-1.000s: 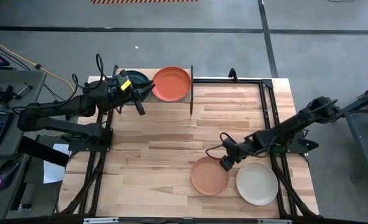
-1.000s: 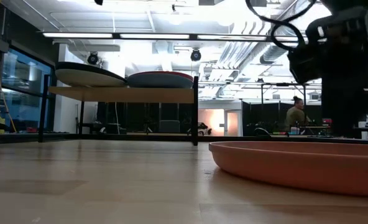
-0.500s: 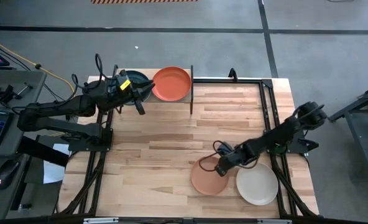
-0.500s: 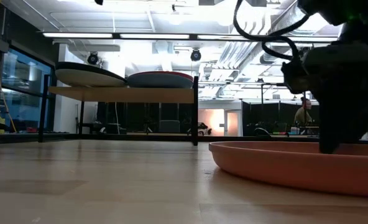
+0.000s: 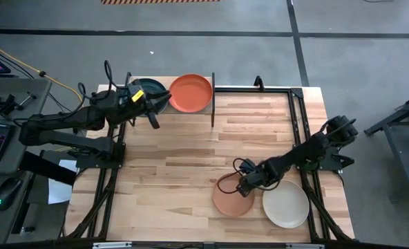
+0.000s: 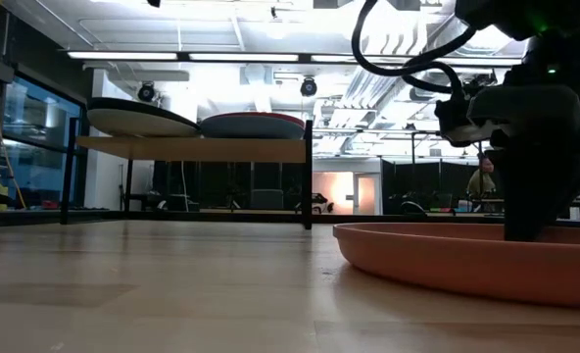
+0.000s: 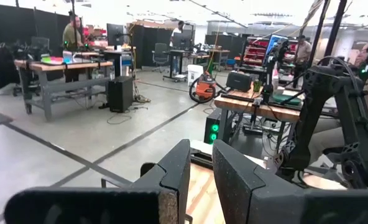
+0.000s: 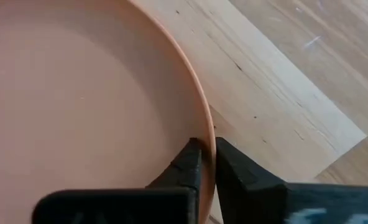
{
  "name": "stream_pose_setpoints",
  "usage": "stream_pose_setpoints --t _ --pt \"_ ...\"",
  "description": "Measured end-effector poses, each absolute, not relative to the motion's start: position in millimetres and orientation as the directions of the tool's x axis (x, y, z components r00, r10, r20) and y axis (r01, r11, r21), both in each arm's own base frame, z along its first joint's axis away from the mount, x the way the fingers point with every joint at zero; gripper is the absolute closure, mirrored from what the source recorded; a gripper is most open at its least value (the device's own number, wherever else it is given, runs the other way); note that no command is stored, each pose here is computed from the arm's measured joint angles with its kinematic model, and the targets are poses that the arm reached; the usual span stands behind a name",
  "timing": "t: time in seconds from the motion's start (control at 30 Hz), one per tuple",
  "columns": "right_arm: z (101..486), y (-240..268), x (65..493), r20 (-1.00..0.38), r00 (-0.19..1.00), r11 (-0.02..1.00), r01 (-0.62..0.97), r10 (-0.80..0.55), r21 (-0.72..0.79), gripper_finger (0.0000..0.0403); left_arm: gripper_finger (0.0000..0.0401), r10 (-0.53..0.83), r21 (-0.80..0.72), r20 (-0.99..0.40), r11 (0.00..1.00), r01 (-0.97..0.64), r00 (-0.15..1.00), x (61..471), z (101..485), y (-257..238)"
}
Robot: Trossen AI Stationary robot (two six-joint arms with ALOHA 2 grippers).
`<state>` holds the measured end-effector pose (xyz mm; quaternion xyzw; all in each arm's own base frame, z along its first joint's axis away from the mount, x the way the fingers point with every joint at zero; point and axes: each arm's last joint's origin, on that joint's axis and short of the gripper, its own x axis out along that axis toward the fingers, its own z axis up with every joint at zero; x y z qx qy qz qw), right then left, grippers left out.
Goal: Place and stack plates onto a shelf
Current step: Stack the light orange plate on top of the orange plate on the shelf
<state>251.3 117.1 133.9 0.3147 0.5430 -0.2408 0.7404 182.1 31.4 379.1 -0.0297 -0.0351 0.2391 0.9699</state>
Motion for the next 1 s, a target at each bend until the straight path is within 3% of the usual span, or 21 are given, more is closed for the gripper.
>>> stream_pose_setpoints --t 0.27,0.6,0.8,1.0 --pt "187.8 91.9 244.8 -0.887 0.459 0.715 0.607 0.042 0.348 0.0402 0.0341 0.473 -0.104 0.139 0.881 -0.462 0.87 160.9 392.0 29.2" --pt "254.9 41.4 244.2 -0.646 0.762 0.683 0.449 0.044 0.577 0.0403 0.0341 0.545 -0.105 0.214 0.838 -0.536 0.811 127.0 404.1 27.7" --pt "303.7 9.7 272.7 -0.538 0.841 0.724 0.407 -0.059 0.557 0.0403 0.0341 0.548 -0.091 0.213 0.835 -0.542 0.809 124.3 404.2 27.5" --pt "347.8 -48.2 319.4 -0.505 0.834 0.766 0.469 -0.221 0.44 0.0403 0.0341 0.556 -0.055 0.276 0.824 -0.565 0.784 122.8 411.0 27.6"
